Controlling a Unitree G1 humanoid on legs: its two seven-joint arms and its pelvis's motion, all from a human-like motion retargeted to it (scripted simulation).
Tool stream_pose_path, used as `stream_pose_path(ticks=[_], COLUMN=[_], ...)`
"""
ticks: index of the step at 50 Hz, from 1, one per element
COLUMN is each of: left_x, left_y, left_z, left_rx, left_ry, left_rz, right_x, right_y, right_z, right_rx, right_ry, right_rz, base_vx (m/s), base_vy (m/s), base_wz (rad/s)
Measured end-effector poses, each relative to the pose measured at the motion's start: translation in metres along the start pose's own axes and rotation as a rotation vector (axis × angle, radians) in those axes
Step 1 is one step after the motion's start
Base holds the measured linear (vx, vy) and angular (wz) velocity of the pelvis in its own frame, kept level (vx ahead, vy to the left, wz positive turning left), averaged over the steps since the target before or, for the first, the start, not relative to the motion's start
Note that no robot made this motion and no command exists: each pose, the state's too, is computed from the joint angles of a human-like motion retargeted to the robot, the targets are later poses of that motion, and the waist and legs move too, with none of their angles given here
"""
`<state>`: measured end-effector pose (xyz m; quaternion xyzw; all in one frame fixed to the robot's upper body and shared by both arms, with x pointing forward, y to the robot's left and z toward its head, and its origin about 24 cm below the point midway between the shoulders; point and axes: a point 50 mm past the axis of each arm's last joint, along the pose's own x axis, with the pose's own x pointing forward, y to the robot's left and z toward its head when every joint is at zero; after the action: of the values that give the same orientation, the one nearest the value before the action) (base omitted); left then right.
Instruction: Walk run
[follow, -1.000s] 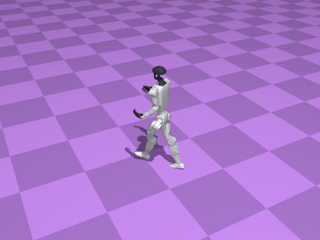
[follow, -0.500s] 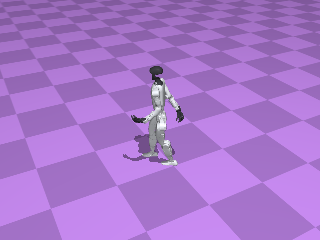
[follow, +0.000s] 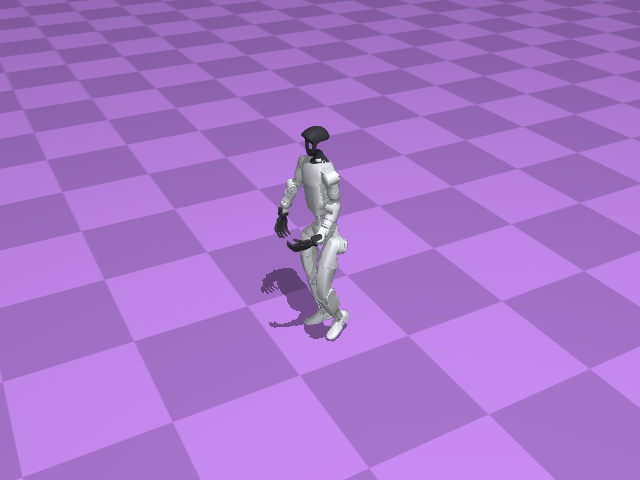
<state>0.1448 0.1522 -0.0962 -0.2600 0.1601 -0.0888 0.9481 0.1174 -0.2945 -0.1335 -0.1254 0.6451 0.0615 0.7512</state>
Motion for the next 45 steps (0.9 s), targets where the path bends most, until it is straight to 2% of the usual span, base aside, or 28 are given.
stream_pose_path(ticks=[7,12,16,20,24,28,32,35,40,45], left_x=[0.000,-0.003,-0.010,-0.010,0.012,0.034,0.050,0.055,0.047,0.027], left_y=[0.000,0.001,0.007,0.010,0.001,-0.014,-0.025,-0.030,-0.022,-0.004], left_z=[0.003,-0.004,-0.012,-0.010,0.002,0.015,0.026,0.030,0.031,0.021], left_rx=[0.077,0.058,-0.019,-0.053,-0.016,0.049,0.093,0.120,0.126,0.083], left_ry=[0.037,0.055,0.061,0.046,0.029,0.011,0.006,0.006,-0.005,-0.002], left_rz=[-0.051,0.002,0.077,0.107,0.035,-0.081,-0.196,-0.234,-0.198,-0.066], right_x=[-0.039,-0.045,-0.022,0.003,0.012,0.004,-0.011,-0.020,-0.021,-0.014], right_y=[-0.067,-0.076,-0.044,0.000,0.040,0.101,0.161,0.193,0.195,0.156], right_z=[0.084,0.089,0.065,0.013,-0.067,-0.141,-0.183,-0.194,-0.193,-0.187], right_rx=[-0.011,0.049,0.086,0.064,0.093,0.206,0.319,0.304,0.079,-0.072], right_ry=[-0.272,-0.364,-0.321,-0.177,0.064,0.260,0.373,0.405,0.398,0.412], right_rz=[-0.350,-0.470,-0.435,-0.326,-0.260,-0.114,0.079,0.218,0.318,0.237], base_vx=[0.46,0.68,0.83,0.69,0.50,0.41,0.50,0.51,0.61,0.68], base_vy=[-0.11,-0.18,-0.07,0.15,0.09,-0.02,-0.20,-0.30,-0.31,-0.18], base_wz=[1.60,1.49,-0.01,1.76,2.81,3.53,3.66,2.86,1.50,0.42])
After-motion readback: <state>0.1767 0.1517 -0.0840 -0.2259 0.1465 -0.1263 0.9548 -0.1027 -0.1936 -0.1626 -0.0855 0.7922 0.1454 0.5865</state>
